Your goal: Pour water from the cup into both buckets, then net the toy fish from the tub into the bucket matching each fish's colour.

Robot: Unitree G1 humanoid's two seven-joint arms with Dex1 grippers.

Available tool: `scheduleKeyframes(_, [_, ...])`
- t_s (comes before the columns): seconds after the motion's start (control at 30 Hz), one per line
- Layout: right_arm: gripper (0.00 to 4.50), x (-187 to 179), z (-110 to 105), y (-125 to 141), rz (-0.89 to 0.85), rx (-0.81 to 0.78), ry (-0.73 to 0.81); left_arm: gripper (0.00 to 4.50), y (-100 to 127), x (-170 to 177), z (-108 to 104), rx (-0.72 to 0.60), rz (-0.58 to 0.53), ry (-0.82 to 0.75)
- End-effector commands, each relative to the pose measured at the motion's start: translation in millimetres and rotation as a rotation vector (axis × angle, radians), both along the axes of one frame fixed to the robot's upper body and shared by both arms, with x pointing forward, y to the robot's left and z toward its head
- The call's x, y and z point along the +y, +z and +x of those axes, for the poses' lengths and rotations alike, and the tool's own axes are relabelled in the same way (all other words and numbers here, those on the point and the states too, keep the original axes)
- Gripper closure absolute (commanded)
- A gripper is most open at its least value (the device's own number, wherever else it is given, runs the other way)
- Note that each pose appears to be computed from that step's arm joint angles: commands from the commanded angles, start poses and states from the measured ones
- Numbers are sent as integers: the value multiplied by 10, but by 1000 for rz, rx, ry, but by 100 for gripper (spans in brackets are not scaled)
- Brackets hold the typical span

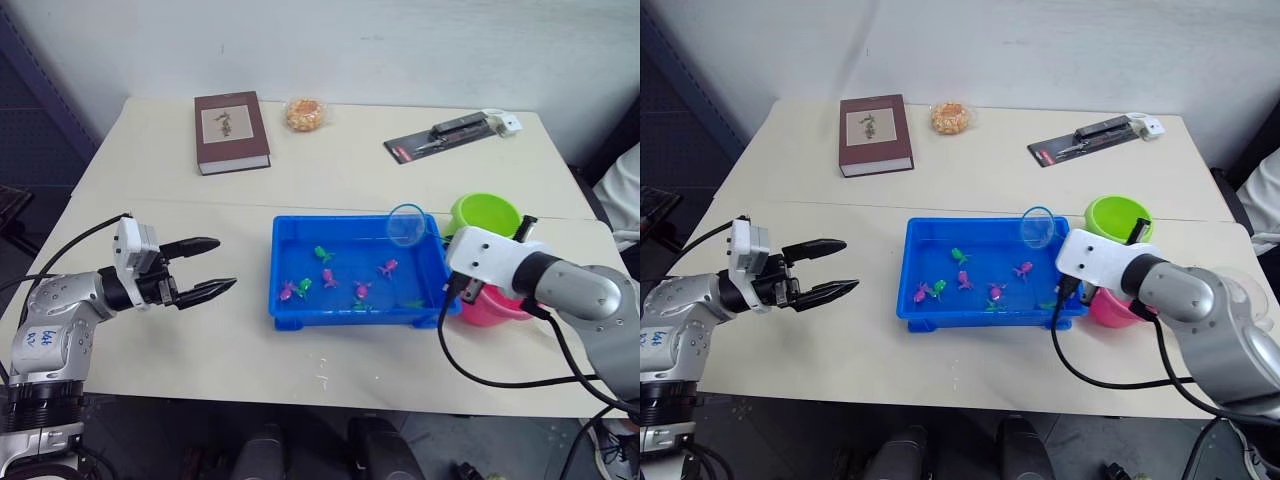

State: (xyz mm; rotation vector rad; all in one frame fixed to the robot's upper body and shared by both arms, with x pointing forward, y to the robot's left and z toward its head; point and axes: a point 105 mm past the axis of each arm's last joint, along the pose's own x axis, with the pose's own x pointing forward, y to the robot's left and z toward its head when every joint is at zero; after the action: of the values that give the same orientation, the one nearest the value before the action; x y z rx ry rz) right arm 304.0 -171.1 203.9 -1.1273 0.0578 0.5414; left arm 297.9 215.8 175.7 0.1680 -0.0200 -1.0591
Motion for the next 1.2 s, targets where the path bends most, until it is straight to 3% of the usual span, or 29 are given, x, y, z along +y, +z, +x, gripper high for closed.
scheduleKeyframes(0.03, [450,132,43,111,-5,-77,29,4,168,58,60,-38,33,-6])
scheduleKeyframes(0.3, [450,212,145,124,-13,-116,-2,4,208,101,105,-9,119,-54])
scheduleKeyframes(0.47, [450,113,197,132,-87,-112,-31,4,191,-90,93,-9,126,-113])
scheduleKeyframes(0.9, [450,-47,106,-257,-260,51,-45,4,193,-507,97,-30,129,-176])
scheduleKeyframes(1.2, [450,-99,185,-381,-346,34,-66,4,202,-572,78,-40,116,-187])
